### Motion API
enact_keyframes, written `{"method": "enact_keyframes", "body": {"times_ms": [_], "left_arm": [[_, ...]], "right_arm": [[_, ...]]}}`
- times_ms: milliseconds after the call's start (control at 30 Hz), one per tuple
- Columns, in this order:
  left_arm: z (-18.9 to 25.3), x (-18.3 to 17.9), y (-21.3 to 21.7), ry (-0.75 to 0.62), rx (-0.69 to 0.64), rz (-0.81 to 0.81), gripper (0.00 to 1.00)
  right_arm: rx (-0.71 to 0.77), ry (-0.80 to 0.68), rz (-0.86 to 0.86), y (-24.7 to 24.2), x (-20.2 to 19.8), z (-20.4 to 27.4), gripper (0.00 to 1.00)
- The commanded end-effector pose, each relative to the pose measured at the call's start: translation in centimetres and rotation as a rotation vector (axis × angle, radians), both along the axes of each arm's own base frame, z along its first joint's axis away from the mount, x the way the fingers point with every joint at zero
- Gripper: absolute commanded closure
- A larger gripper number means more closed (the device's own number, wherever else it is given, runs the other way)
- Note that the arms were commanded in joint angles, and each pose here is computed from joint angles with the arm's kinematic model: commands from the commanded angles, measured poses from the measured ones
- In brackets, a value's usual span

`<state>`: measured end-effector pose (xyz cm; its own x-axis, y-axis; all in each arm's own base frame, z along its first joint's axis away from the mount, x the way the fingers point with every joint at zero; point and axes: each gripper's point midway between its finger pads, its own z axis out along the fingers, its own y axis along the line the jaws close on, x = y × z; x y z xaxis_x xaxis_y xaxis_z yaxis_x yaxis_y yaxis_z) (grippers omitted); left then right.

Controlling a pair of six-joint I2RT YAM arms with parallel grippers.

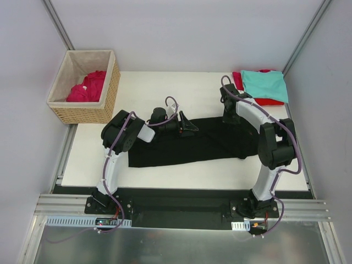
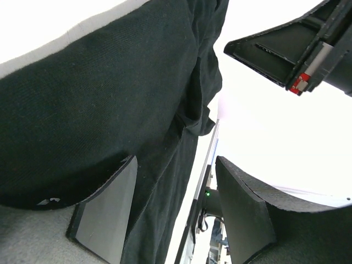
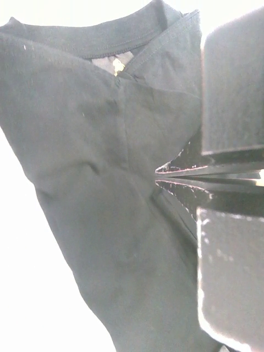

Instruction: Fold and stack the t-shirts

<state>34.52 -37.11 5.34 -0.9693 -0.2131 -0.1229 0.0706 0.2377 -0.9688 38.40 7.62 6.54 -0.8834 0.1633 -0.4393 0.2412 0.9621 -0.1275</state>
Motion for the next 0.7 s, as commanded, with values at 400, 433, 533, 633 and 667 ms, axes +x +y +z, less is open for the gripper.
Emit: {"method": "enact_keyframes", "body": {"times_ms": [400, 433, 533, 633, 667], "left_arm": [[0.4, -1.3, -0.1, -0.028, -0.02, -0.043, 0.41], [0.4, -1.4, 0.0, -0.027, -0.02, -0.044, 0.41], [0.2, -1.5, 0.0, -0.023, -0.018, -0.044, 0.41], [0.3, -1.4, 0.0, -0.025, -0.02, -0.043, 0.41], [0.3, -1.4, 0.0, -0.026, -0.018, -0.042, 0.41]], "right_arm": [[-0.055, -0.04, 0.031, 1.2, 3.7, -0.9, 1.0], [-0.054, -0.025, 0.03, 1.3, 3.5, -1.5, 0.99], [-0.023, -0.012, 0.029, 1.9, 2.9, -2.0, 0.99], [-0.011, -0.004, 0.037, 2.4, 1.9, -2.4, 0.99], [-0.008, -0.011, 0.039, 2.6, 1.7, -2.1, 0.99]]}}
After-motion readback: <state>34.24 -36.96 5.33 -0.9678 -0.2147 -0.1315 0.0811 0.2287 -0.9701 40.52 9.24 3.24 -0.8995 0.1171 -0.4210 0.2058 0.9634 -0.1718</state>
